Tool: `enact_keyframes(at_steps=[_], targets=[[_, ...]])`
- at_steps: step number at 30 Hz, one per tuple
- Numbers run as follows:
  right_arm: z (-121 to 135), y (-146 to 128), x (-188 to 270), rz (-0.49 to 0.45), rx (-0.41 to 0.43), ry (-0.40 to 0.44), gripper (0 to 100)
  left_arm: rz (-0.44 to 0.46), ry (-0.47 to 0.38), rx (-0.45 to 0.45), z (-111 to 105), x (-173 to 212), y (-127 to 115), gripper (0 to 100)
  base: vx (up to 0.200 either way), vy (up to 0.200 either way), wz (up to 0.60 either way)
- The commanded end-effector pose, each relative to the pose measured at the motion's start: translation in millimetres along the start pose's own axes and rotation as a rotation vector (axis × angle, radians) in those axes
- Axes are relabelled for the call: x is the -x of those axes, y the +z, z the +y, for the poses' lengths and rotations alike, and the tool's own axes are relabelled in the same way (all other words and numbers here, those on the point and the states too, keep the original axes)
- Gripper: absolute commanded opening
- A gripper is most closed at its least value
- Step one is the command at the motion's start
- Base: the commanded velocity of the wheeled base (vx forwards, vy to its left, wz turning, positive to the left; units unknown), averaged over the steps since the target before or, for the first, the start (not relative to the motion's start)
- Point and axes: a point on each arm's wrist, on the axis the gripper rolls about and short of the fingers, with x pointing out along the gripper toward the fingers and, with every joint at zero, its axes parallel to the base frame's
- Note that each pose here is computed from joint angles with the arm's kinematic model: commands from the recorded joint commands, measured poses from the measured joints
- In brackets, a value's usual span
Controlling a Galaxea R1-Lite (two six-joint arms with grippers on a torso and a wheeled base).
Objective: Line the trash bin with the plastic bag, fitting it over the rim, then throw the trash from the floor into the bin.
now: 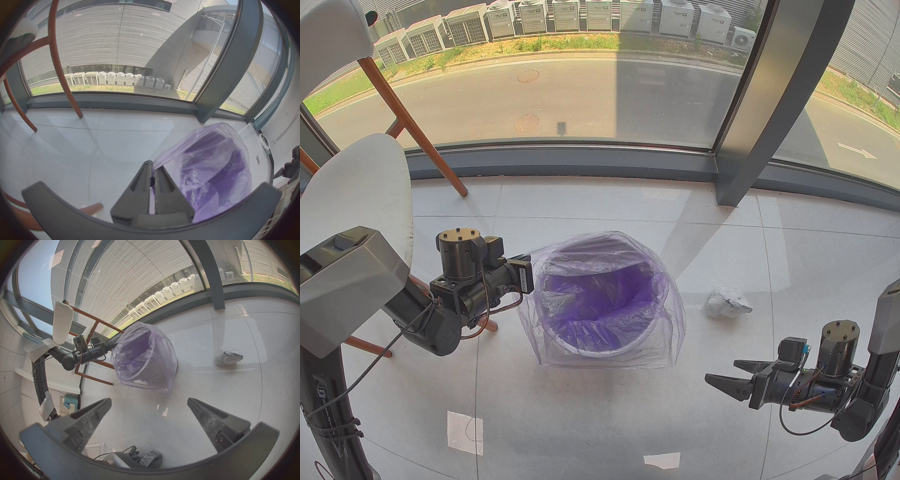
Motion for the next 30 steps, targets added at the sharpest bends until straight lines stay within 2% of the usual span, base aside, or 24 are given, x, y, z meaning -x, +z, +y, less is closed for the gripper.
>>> enact_keyframes(at_steps=[1, 13, 21, 24, 30], targets=[[0, -2, 2, 0.009, -0.003, -0.002, 100, -0.020, 0.028, 0.010, 10, -11, 1, 0, 0.000, 0.000, 0.00], [2, -4, 0, 0.007, 0.002, -0.024, 100, -0.040, 0.037, 0.014, 13, -41, -7, 0, 0.000, 0.000, 0.00], [2, -3, 1, 0.001, 0.002, -0.036, 100, -0.086, 0.081, 0.052, 19, -50, 2, 0, 0.000, 0.000, 0.00], [2, -4, 0, 0.002, 0.004, -0.034, 100, -0.077, 0.083, 0.054, 20, -53, -3, 0, 0.000, 0.000, 0.00], [3, -4, 0, 0.007, 0.004, -0.030, 100, -0.073, 0.079, 0.121, 19, -54, -6, 0, 0.000, 0.000, 0.00]])
